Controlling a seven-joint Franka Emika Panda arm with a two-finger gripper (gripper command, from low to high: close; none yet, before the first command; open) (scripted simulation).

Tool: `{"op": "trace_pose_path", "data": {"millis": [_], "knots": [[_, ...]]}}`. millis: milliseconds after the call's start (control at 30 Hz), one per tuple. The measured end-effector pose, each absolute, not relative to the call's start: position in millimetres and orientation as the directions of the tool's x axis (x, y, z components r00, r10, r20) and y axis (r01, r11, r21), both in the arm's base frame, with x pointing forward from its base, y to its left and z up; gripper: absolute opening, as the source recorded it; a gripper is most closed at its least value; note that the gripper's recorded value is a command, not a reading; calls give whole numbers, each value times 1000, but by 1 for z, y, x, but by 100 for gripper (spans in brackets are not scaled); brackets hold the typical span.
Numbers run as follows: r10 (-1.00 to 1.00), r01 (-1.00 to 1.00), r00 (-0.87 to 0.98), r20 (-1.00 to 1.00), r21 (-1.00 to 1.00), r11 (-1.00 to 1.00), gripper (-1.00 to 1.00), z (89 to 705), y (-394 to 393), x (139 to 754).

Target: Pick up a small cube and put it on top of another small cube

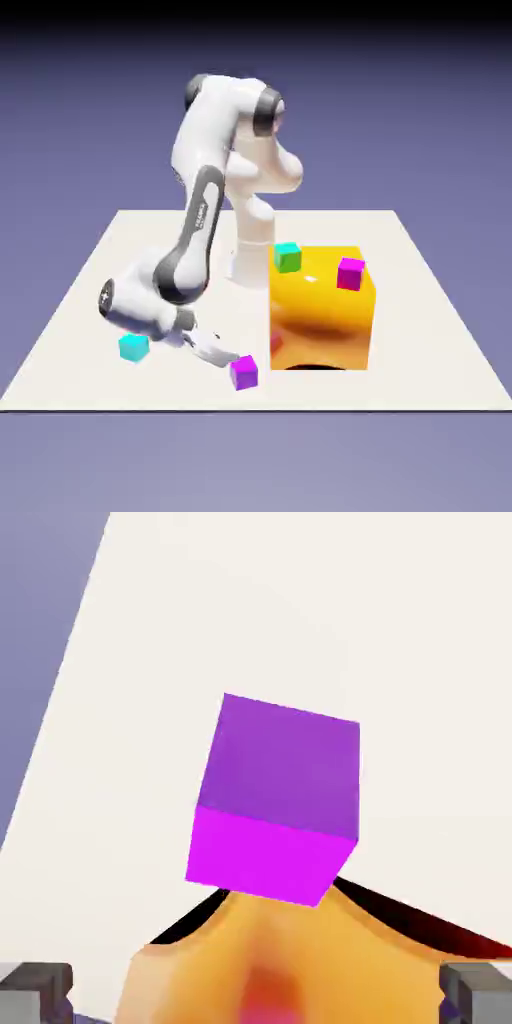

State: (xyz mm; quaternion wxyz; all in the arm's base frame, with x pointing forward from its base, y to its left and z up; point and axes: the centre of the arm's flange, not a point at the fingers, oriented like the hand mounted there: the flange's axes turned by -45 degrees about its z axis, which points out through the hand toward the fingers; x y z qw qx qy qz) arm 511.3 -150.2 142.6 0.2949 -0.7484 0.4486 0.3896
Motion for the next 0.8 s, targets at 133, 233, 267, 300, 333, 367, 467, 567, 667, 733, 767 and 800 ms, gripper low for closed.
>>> {"op": "trace_pose_path", "data": {"millis": [133, 233, 267, 300, 333, 367, 467, 567, 667, 733, 767, 800], "knots": [[-338, -933, 164, -927, -34, -359, 0, 108, -159, 511], [-265, -944, 92, -960, 0, -329, 0, 88, -164, 510], [-265, -944, 92, -960, 0, -329, 0, 88, -164, 510], [-264, -945, 93, -960, -1, -328, 0, 75, -146, 505], [-264, -945, 93, -960, -1, -328, 0, 62, -129, 498], [-265, -944, 92, -960, 0, -329, -100, 54, -118, 494], [-264, -945, 93, -960, -2, -327, -100, 67, -135, 501], [-252, -941, 97, -963, -6, -339, -100, 106, -156, 510], [-225, -929, 107, -968, -16, -369, -100, 146, -140, 507], [-211, -919, 114, -971, -22, -392, -100, 173, -130, 504], [-205, -914, 117, -972, -25, -405, -100, 186, -124, 501], [-199, -908, 121, -973, -27, -418, -100, 198, -119, 498]]}}
